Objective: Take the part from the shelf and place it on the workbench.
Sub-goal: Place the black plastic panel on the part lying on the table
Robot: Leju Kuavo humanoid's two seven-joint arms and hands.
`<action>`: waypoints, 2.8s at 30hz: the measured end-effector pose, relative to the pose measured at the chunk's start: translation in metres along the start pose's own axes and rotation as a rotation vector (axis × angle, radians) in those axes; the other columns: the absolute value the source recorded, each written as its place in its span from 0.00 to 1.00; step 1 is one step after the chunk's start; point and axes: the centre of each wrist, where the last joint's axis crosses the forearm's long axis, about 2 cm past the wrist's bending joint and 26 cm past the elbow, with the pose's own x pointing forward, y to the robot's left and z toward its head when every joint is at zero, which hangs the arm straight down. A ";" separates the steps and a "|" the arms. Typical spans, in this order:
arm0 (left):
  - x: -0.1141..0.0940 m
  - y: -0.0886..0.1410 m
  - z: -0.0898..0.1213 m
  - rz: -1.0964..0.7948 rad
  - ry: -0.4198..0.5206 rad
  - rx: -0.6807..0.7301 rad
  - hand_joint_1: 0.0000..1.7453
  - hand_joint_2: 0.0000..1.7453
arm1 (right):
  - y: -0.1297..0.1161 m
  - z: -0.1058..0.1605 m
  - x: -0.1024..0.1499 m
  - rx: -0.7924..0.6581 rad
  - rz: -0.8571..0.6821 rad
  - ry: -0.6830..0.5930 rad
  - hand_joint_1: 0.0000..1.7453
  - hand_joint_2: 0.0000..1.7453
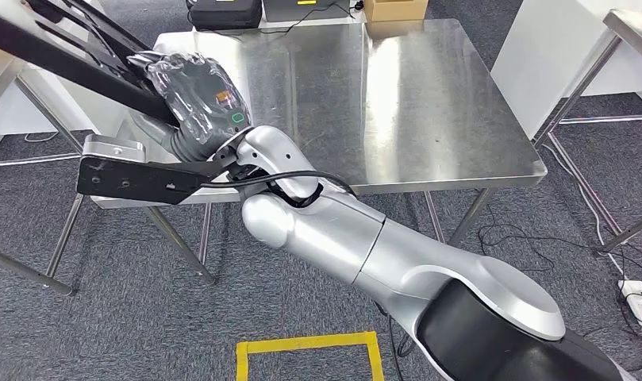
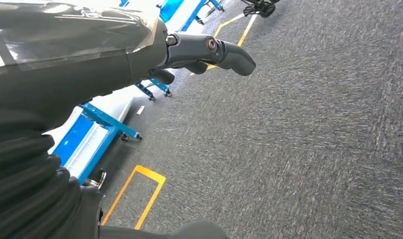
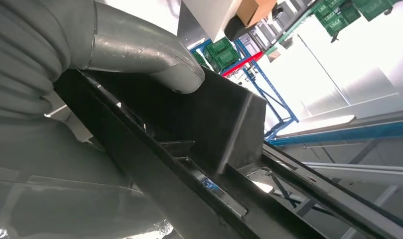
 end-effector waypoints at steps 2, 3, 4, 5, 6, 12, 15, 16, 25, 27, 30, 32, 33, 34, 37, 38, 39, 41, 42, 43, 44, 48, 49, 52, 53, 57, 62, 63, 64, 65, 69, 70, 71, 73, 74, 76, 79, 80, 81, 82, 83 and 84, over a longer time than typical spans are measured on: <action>0.000 0.000 0.000 -0.002 -0.002 0.000 0.00 1.00 | 0.000 0.000 0.000 0.003 0.001 -0.002 1.00 1.00; 0.000 0.000 0.000 -0.003 -0.003 0.000 0.00 1.00 | 0.000 0.000 0.000 0.003 0.002 -0.003 1.00 1.00; 0.000 0.000 0.000 -0.004 -0.006 -0.001 0.00 1.00 | -0.001 -0.001 0.001 0.002 0.005 -0.004 1.00 1.00; 0.000 -0.001 0.001 -0.006 -0.008 -0.002 0.00 1.00 | -0.002 -0.002 0.001 0.001 0.008 -0.005 1.00 1.00; 0.000 -0.001 0.001 -0.006 -0.010 -0.003 0.00 1.00 | -0.003 -0.003 0.002 0.000 0.012 -0.005 1.00 1.00; -0.001 -0.002 0.001 0.007 -0.022 -0.016 0.00 1.00 | -0.008 -0.009 0.006 -0.009 0.033 -0.015 1.00 1.00; -0.002 -0.002 0.001 0.021 -0.030 -0.023 0.00 1.00 | -0.006 -0.007 0.005 -0.002 0.039 -0.013 1.00 1.00; -0.002 -0.002 0.000 0.025 -0.032 -0.025 0.00 1.00 | -0.006 -0.006 0.005 0.000 0.041 -0.014 1.00 1.00; -0.004 -0.002 0.000 0.037 -0.031 -0.032 0.00 1.00 | -0.006 -0.007 0.006 0.003 0.059 -0.030 1.00 1.00; -0.003 -0.002 0.000 0.038 -0.030 -0.031 0.00 1.00 | -0.006 -0.008 0.006 0.002 0.068 -0.036 1.00 1.00; -0.003 -0.001 -0.002 0.039 -0.026 -0.029 0.00 1.00 | -0.004 -0.006 0.006 0.010 0.088 -0.043 1.00 1.00; -0.004 0.000 -0.002 0.037 -0.024 -0.026 0.00 1.00 | -0.003 -0.005 0.005 0.015 0.102 -0.046 1.00 1.00; -0.004 0.000 -0.003 0.036 -0.024 -0.025 0.00 1.00 | -0.003 -0.004 0.005 0.017 0.108 -0.047 1.00 1.00; -0.004 0.000 -0.003 0.036 -0.024 -0.024 0.00 1.00 | -0.003 -0.004 0.004 0.019 0.115 -0.047 1.00 1.00; -0.003 0.000 -0.002 0.034 -0.025 -0.025 0.00 1.00 | -0.003 -0.004 0.002 0.026 0.134 -0.044 1.00 1.00; -0.003 0.000 -0.002 0.035 -0.022 -0.026 0.00 1.00 | -0.003 -0.004 0.002 0.028 0.141 -0.040 1.00 1.00; -0.004 0.000 -0.002 0.038 -0.019 -0.027 0.00 1.00 | -0.002 -0.004 0.001 0.029 0.150 -0.034 1.00 1.00; -0.004 0.000 -0.003 0.051 -0.016 -0.032 0.00 1.00 | -0.003 -0.004 -0.002 0.034 0.175 -0.019 1.00 1.00; -0.004 0.000 -0.003 0.060 -0.016 -0.035 0.00 1.00 | -0.003 -0.003 -0.003 0.038 0.189 -0.012 1.00 1.00; -0.004 0.001 -0.004 0.070 -0.015 -0.038 0.00 1.00 | -0.003 -0.003 -0.005 0.044 0.203 -0.003 1.00 1.00; -0.004 0.001 -0.004 0.079 -0.012 -0.041 0.00 1.00 | -0.002 -0.001 -0.008 0.051 0.214 0.006 1.00 1.00; -0.006 0.001 -0.006 0.097 0.002 -0.046 0.00 1.00 | 0.000 0.002 -0.013 0.064 0.237 0.025 1.00 1.00; -0.006 0.001 -0.006 0.104 0.000 -0.049 0.00 1.00 | -0.001 0.001 -0.014 0.066 0.245 0.030 1.00 1.00; -0.006 0.001 -0.006 0.164 -0.006 -0.070 0.00 1.00 | -0.002 0.001 -0.018 0.089 0.297 0.061 1.00 1.00; -0.006 0.002 -0.006 0.200 -0.001 -0.081 0.00 1.00 | -0.002 0.002 -0.021 0.102 0.324 0.079 1.00 1.00; -0.009 0.002 -0.009 0.397 0.018 -0.122 0.00 1.00 | -0.004 0.005 -0.040 0.167 0.478 0.186 1.00 1.00; -0.010 0.004 -0.016 0.604 -0.014 -0.137 0.00 1.00 | -0.004 0.029 -0.080 0.277 0.673 0.358 1.00 1.00; -0.009 0.005 -0.018 0.618 -0.018 -0.140 0.00 1.00 | -0.004 0.034 -0.087 0.291 0.696 0.386 1.00 1.00; -0.009 0.005 -0.019 0.627 -0.021 -0.144 0.00 1.00 | -0.005 0.038 -0.093 0.303 0.716 0.410 1.00 1.00; -0.008 0.006 -0.020 0.636 -0.024 -0.151 0.00 1.00 | -0.007 0.040 -0.098 0.316 0.739 0.434 1.00 1.00; -0.004 0.007 -0.021 0.680 -0.043 -0.194 0.00 1.00 | -0.014 0.053 -0.118 0.371 0.815 0.558 1.00 1.00; -0.003 0.007 -0.022 0.688 -0.048 -0.203 0.00 1.00 | -0.016 0.058 -0.124 0.378 0.827 0.588 1.00 1.00; -0.003 0.007 -0.022 0.692 -0.052 -0.212 0.00 1.00 | -0.019 0.062 -0.130 0.382 0.838 0.612 1.00 1.00; -0.003 0.007 -0.023 0.696 -0.058 -0.222 0.00 1.00 | -0.023 0.070 -0.140 0.389 0.856 0.648 1.00 1.00; -0.003 0.007 -0.023 0.697 -0.058 -0.226 0.00 1.00 | -0.025 0.074 -0.144 0.393 0.862 0.661 1.00 1.00; -0.002 0.008 -0.023 0.698 -0.058 -0.229 0.00 1.00 | -0.027 0.079 -0.149 0.400 0.870 0.676 1.00 1.00; -0.002 0.008 -0.024 0.698 -0.059 -0.231 0.00 1.00 | -0.028 0.084 -0.154 0.408 0.881 0.690 1.00 1.00; -0.001 0.008 -0.024 0.698 -0.059 -0.231 0.00 1.00 | -0.029 0.085 -0.156 0.409 0.884 0.693 1.00 1.00; -0.001 0.009 -0.025 0.698 -0.058 -0.232 0.00 1.00 | -0.030 0.086 -0.157 0.410 0.887 0.697 1.00 1.00; -0.001 0.009 -0.025 0.700 -0.058 -0.233 0.00 1.00 | -0.030 0.087 -0.157 0.412 0.890 0.702 1.00 1.00; -0.001 0.009 -0.025 0.704 -0.059 -0.237 0.00 1.00 | -0.031 0.087 -0.158 0.417 0.894 0.712 1.00 1.00; -0.001 0.009 -0.025 0.710 -0.062 -0.245 0.00 1.00 | -0.032 0.088 -0.160 0.423 0.900 0.727 1.00 1.00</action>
